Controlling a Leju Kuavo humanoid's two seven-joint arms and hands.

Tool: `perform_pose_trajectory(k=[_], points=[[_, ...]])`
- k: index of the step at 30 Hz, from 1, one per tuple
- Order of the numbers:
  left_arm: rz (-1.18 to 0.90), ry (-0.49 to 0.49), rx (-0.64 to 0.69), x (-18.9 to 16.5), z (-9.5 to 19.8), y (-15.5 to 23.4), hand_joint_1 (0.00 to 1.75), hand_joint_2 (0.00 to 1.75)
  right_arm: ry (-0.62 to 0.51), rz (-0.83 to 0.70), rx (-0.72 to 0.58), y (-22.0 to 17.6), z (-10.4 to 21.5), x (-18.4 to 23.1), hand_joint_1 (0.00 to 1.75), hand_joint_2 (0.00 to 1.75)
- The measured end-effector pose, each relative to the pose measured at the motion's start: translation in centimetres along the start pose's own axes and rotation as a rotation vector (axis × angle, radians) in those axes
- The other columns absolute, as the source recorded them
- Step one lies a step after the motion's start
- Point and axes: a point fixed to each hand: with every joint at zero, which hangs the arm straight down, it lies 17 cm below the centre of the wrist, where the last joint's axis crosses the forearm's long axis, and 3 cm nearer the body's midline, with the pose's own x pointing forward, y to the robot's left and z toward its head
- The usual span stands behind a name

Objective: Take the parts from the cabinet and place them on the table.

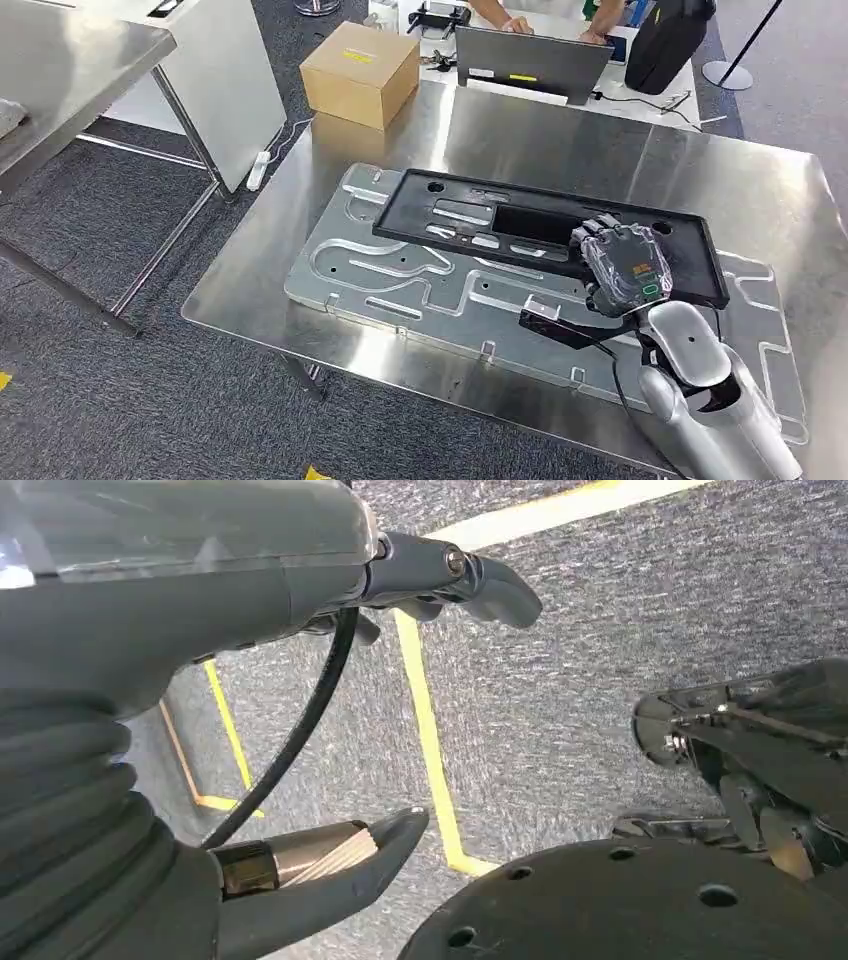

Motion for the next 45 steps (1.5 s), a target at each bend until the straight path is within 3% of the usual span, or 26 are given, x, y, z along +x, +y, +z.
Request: perform_pose_trajectory(k=[8,16,17,23,24,33,45], points=[[-0.002,-0.001,0.000,0.0,0.0,0.0,0.00,1.75,0.000,-0.002,0.006,0.2,0.0,0.0,1.75,1.75],[0.008,-0.017,0.005,0.3,0.0,0.1,0.00,1.75,0.009,-0.022,0.068,3.0,1.3,0.3,1.75,1.75],[0.008,-0.018,0.005,0.4,0.0,0.1,0.00,1.75,0.010,-0.025,0.077,3.4,1.5,0.3,0.00,0.00],[0.038,-0.022,-0.008,0.5,0.0,-0.2,0.00,1.75,0.036,-0.079,0.163,7.4,3.7,0.5,0.00,0.00],[0.046,-0.018,-0.009,0.4,0.0,-0.2,0.00,0.00,0.035,-0.086,0.179,8.4,4.3,0.5,0.00,0.00],[0.075,-0.011,-0.008,0.4,0.0,-0.2,0.00,0.00,0.038,-0.093,0.259,11.4,5.8,1.1,0.00,0.00],[0.083,-0.009,-0.008,0.4,0.0,-0.4,0.00,0.00,0.042,-0.059,0.215,10.5,5.3,1.1,0.00,0.00]])
